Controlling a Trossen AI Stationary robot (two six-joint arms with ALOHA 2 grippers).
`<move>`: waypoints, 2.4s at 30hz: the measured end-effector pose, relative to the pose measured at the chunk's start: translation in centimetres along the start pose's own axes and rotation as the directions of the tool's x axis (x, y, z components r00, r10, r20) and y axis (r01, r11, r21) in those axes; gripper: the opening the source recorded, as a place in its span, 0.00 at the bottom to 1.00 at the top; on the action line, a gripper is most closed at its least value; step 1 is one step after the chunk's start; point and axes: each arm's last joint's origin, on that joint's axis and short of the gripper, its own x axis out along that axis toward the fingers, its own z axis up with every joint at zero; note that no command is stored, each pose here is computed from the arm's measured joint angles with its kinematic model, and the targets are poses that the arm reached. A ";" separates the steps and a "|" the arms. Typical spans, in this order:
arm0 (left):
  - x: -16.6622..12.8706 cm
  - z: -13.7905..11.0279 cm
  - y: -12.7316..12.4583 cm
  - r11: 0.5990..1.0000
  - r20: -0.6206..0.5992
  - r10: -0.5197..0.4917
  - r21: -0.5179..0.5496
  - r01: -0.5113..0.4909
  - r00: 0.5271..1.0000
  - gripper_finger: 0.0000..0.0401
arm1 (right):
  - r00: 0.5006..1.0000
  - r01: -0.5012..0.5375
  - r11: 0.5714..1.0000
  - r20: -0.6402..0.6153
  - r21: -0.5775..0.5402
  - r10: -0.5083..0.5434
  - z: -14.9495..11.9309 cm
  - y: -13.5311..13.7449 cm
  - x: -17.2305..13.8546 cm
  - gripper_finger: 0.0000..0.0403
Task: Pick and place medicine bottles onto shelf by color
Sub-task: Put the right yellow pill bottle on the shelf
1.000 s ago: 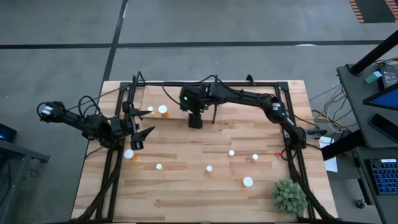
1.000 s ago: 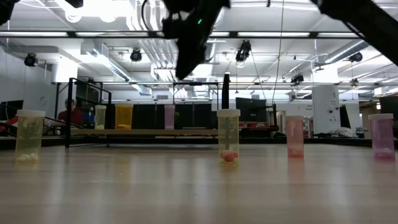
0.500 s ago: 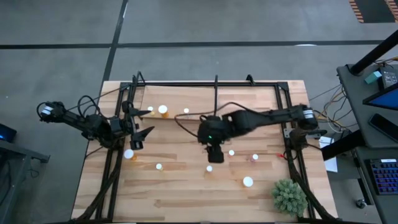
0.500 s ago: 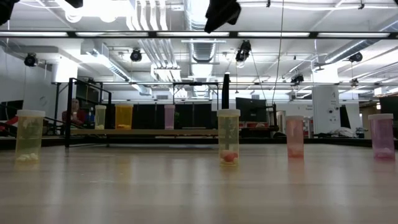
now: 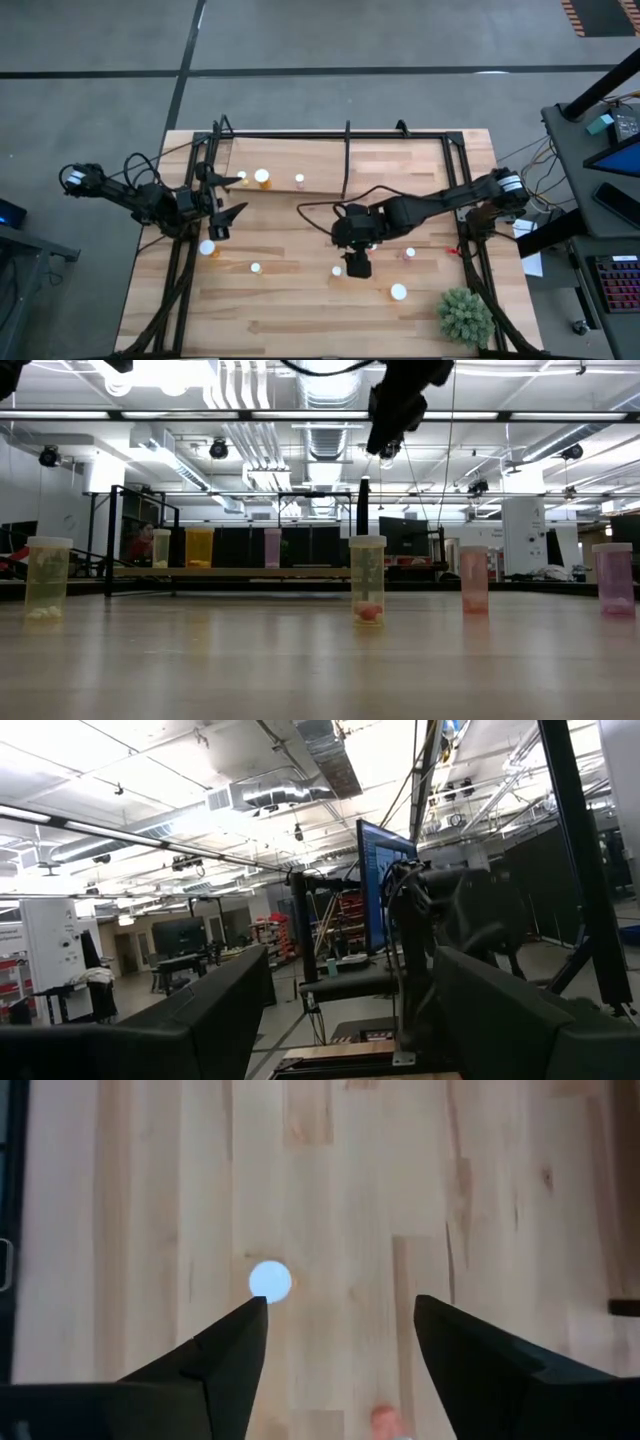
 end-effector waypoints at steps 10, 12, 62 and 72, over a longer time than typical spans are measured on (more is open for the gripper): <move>0.0 0.0 0.0 1.000 0.001 0.000 -0.001 0.000 1.000 0.67 | 0.996 -0.039 0.991 0.075 -0.127 0.048 -2.0 1.6 3.5 0.62; 0.0 0.0 0.0 1.000 0.001 0.001 -0.001 -0.001 1.000 0.67 | 0.992 -0.047 0.987 0.107 -0.153 0.064 -2.4 2.1 4.1 0.61; 0.0 0.0 0.0 1.000 0.001 0.001 -0.001 -0.001 1.000 0.67 | 0.977 -0.062 0.986 0.191 -0.158 0.092 -4.3 2.5 7.4 0.59; 0.0 0.0 0.0 1.000 0.001 0.001 -0.001 -0.001 1.000 0.67 | 0.967 -0.079 0.987 0.230 -0.140 0.110 -5.5 2.2 8.6 0.59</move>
